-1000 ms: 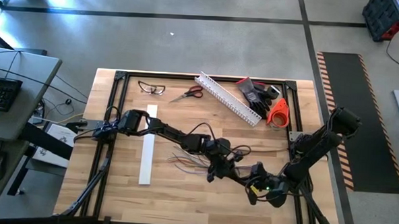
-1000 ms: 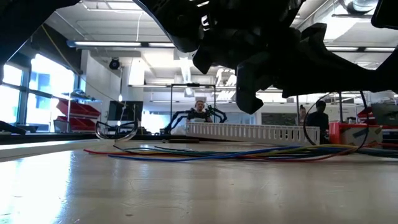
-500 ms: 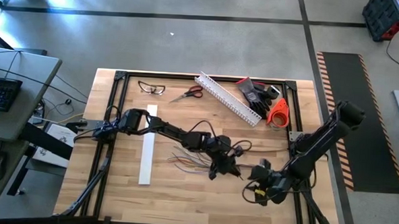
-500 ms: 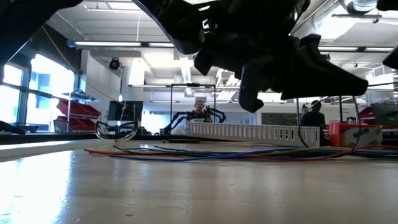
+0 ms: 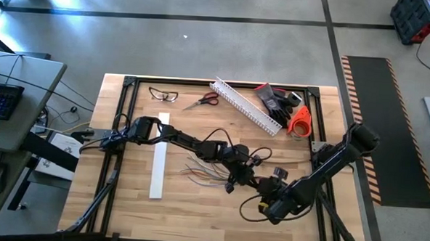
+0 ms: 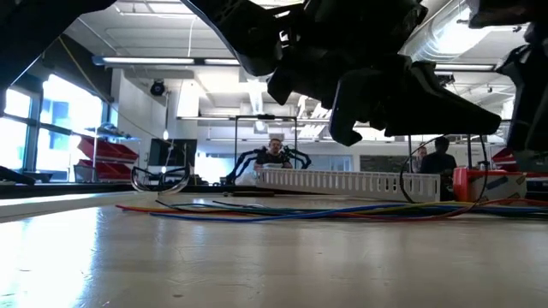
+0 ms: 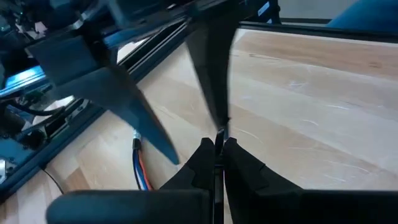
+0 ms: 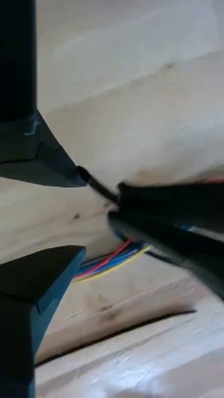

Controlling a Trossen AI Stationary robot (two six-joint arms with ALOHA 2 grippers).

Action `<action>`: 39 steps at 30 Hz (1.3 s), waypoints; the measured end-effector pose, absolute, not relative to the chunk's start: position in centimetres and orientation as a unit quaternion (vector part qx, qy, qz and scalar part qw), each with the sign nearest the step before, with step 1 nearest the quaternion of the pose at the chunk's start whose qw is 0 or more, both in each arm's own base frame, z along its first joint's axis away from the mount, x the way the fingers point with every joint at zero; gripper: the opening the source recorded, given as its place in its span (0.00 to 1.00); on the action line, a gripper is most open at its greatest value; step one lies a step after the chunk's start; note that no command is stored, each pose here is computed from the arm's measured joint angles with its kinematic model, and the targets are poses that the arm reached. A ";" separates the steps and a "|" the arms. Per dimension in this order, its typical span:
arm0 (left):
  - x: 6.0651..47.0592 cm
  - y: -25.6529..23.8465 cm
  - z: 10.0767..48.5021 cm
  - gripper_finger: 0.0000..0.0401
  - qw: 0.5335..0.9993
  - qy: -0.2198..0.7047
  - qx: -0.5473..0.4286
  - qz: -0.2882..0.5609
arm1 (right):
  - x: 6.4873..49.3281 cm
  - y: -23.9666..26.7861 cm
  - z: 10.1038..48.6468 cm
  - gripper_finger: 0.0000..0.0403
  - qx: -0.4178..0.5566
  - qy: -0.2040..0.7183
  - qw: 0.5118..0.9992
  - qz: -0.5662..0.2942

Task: Ziptie cables
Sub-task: Wrap the bottom black zip tie on the cable wires

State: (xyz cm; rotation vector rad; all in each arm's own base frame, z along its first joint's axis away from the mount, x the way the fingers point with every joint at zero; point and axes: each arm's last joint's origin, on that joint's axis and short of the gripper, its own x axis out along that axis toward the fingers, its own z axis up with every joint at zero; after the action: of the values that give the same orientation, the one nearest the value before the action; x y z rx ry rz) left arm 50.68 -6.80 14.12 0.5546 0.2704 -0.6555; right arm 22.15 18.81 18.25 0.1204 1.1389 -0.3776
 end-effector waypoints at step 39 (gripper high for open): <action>50.7 -5.3 13.9 0.00 0.904 0.157 0.273 -0.291 | 19.7 21.2 15.7 0.00 0.206 0.513 0.801 -0.227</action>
State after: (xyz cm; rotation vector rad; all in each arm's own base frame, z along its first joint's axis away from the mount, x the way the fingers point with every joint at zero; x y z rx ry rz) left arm 50.73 -5.30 13.88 0.5641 0.3243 -0.6006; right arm 19.69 21.15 15.69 0.4415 1.1009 -0.4868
